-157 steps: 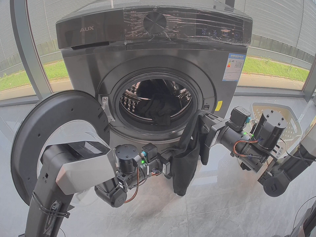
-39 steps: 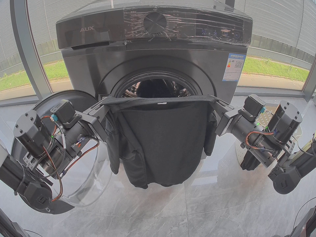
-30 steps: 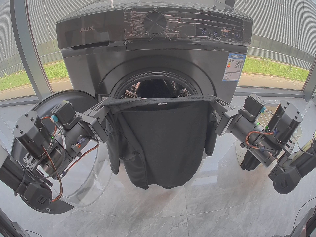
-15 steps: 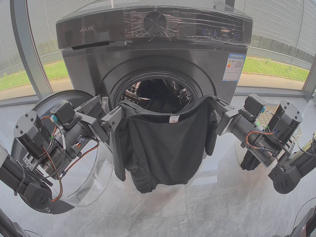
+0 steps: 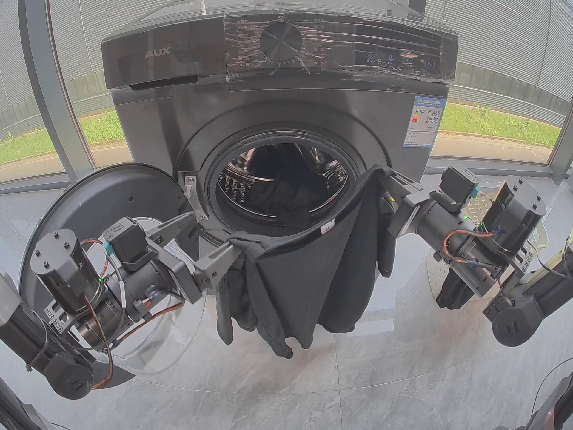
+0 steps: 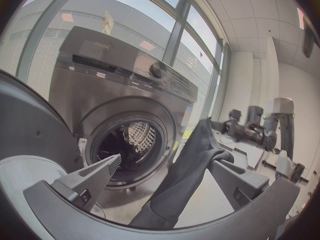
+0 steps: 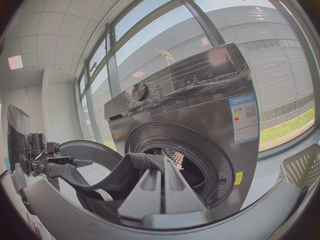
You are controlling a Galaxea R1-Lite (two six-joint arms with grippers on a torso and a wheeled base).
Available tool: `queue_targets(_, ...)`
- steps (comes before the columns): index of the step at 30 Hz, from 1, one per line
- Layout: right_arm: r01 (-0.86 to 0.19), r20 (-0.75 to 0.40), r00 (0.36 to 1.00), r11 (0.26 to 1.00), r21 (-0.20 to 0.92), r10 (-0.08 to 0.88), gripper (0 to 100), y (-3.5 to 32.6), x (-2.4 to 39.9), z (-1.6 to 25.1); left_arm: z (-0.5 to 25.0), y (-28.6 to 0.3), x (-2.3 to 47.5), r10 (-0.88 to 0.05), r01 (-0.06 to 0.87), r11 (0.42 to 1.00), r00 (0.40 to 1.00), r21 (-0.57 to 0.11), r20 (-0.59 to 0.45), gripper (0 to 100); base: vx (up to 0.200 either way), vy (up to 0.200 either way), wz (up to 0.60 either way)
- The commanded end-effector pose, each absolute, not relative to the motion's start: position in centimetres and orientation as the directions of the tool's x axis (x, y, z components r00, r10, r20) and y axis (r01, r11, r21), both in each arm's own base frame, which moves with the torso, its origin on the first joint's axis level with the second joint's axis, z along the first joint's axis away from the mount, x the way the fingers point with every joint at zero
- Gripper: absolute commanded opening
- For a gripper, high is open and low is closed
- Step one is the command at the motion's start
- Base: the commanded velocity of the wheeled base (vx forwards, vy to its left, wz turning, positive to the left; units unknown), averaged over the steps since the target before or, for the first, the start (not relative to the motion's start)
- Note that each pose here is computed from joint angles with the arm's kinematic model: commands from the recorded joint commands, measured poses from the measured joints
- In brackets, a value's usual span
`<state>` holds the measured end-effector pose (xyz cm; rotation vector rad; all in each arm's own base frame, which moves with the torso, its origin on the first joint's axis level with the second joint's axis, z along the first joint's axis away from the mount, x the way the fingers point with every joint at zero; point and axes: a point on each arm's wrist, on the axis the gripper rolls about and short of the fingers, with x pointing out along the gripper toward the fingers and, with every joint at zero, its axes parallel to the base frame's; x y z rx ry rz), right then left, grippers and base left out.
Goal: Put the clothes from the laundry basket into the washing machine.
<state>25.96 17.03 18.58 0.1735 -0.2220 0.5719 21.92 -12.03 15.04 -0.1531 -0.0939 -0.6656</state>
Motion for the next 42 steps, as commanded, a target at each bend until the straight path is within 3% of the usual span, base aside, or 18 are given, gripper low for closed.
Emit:
queue_targets(1,-0.543,0.278,0.82,0.834,0.099,0.501,0,18.0,28.1,18.7,12.4,-12.4,21.7,-0.667,0.666,0.742,0.745,-0.078,0.019,100,0.0,0.0,0.0)
queue_targets(5,-0.527,0.312,0.823,0.843,0.105,0.475,0,18.0,28.6,19.6,11.6,-12.3,21.9,-0.669,0.669,0.743,0.743,0.012,-0.012,100,0.0,0.0,0.0)
queue_targets(17,-0.509,0.318,0.832,0.854,0.111,0.455,0,18.0,28.9,19.9,10.2,-12.7,20.3,-0.785,0.786,0.618,0.614,-0.018,-0.084,100,0.0,0.0,0.0)
queue_targets(30,-0.571,0.332,0.792,0.813,0.11,0.512,0,19.8,27.4,20.4,8.4,-16.5,26.6,-0.78,0.78,0.625,0.624,-0.022,-0.042,100,0.0,0.0,0.0)
queue_targets(42,-0.61,0.332,0.767,0.785,0.111,0.549,0,21.2,26.4,20.2,6.2,-18.6,28.3,-0.781,0.782,0.623,0.621,-0.028,-0.065,100,0.0,0.0,0.0)
